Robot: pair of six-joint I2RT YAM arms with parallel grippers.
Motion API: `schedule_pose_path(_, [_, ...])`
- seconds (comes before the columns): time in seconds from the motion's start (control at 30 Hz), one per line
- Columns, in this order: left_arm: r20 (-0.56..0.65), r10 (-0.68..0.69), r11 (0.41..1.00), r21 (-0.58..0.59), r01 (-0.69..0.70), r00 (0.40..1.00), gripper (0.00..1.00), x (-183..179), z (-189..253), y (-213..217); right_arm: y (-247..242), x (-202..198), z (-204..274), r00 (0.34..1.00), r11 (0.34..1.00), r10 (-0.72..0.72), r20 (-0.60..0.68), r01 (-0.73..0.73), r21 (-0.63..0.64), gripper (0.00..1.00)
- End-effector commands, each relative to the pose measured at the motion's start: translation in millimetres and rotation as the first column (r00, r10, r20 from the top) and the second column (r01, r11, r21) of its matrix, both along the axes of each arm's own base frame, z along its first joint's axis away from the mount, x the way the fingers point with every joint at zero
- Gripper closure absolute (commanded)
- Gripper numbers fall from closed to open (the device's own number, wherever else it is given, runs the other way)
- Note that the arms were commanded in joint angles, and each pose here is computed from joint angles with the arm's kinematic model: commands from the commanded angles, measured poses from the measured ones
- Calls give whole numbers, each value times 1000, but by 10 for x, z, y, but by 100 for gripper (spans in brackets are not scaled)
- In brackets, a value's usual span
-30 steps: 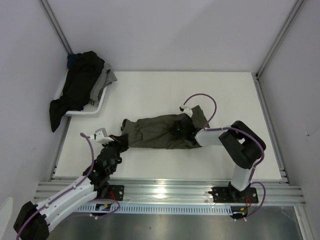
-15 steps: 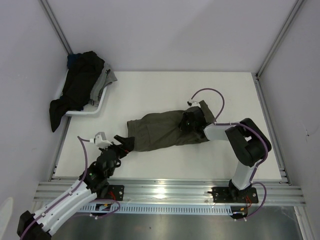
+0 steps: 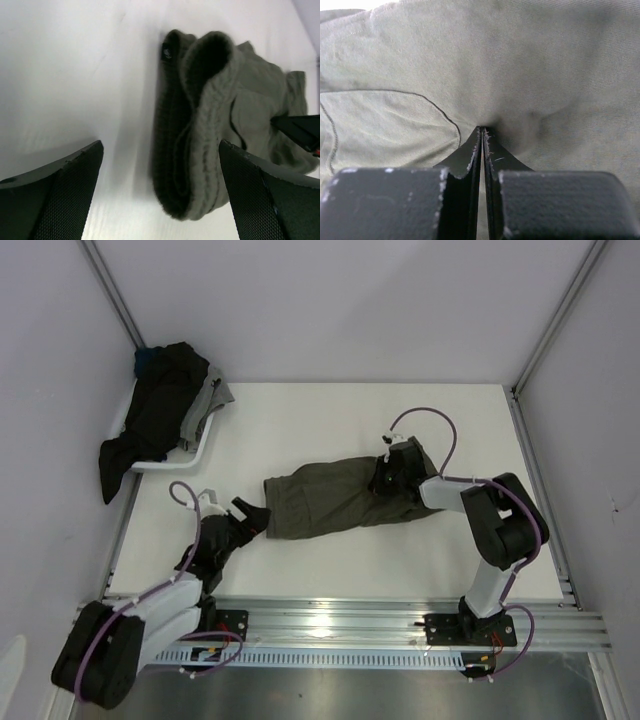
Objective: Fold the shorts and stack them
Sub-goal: Fold the shorts
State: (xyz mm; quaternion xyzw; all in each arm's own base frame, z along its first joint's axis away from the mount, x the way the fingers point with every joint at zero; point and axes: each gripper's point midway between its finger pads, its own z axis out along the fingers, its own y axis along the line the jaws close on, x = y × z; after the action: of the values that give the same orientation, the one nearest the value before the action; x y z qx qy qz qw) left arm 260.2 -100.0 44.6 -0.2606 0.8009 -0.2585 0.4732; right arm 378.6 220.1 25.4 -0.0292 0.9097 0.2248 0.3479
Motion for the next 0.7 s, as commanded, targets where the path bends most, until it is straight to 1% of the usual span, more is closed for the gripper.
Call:
schedule_pose_path(0.0, [4,-188,981,-39,188,982,1,-133,-126,-248,11,63,189,998,998,55,42,-54,-9,94])
schedule_pose_path(0.03, [30,-203,978,-51,204,979,1,-30,-6,-306,7,62,186,998,998,56,41,-55,-13,94])
schedule_pose_path(0.07, [29,-220,973,-61,221,975,1,-28,-13,-337,-3,56,165,998,998,54,35,-54,-16,94])
schedule_pose_path(0.1, [64,-246,965,-81,251,967,1,8,67,-390,15,48,167,997,998,67,35,-67,-6,94])
schedule_pose_path(0.13, [37,-257,962,-87,259,966,1,6,-8,-404,17,42,159,997,998,70,33,-70,-3,94])
schedule_pose_path(0.2, [54,-291,950,-105,295,955,1,42,30,-463,30,40,175,997,997,74,32,-75,6,94])
schedule_pose_path(0.23, [29,-304,946,-112,305,952,1,60,-34,-485,35,33,174,996,997,79,30,-79,8,94])
schedule_pose_path(0.3, [34,-330,934,-134,332,943,1,123,-13,-524,42,29,189,996,997,81,30,-82,12,94])
schedule_pose_path(0.43, [-28,-344,925,-181,334,939,1,143,-235,-517,42,17,219,995,996,90,35,-90,11,94])
schedule_pose_path(0.47, [-10,-335,927,-185,327,942,1,193,-211,-496,42,9,225,995,996,91,33,-91,11,94])
schedule_pose_path(0.5, [-15,-330,928,-186,322,944,1,202,-234,-481,46,5,235,995,996,93,35,-94,11,94])
schedule_pose_path(0.67, [-54,-285,951,-138,276,957,1,274,-352,-357,50,10,250,994,994,104,37,-105,12,94])
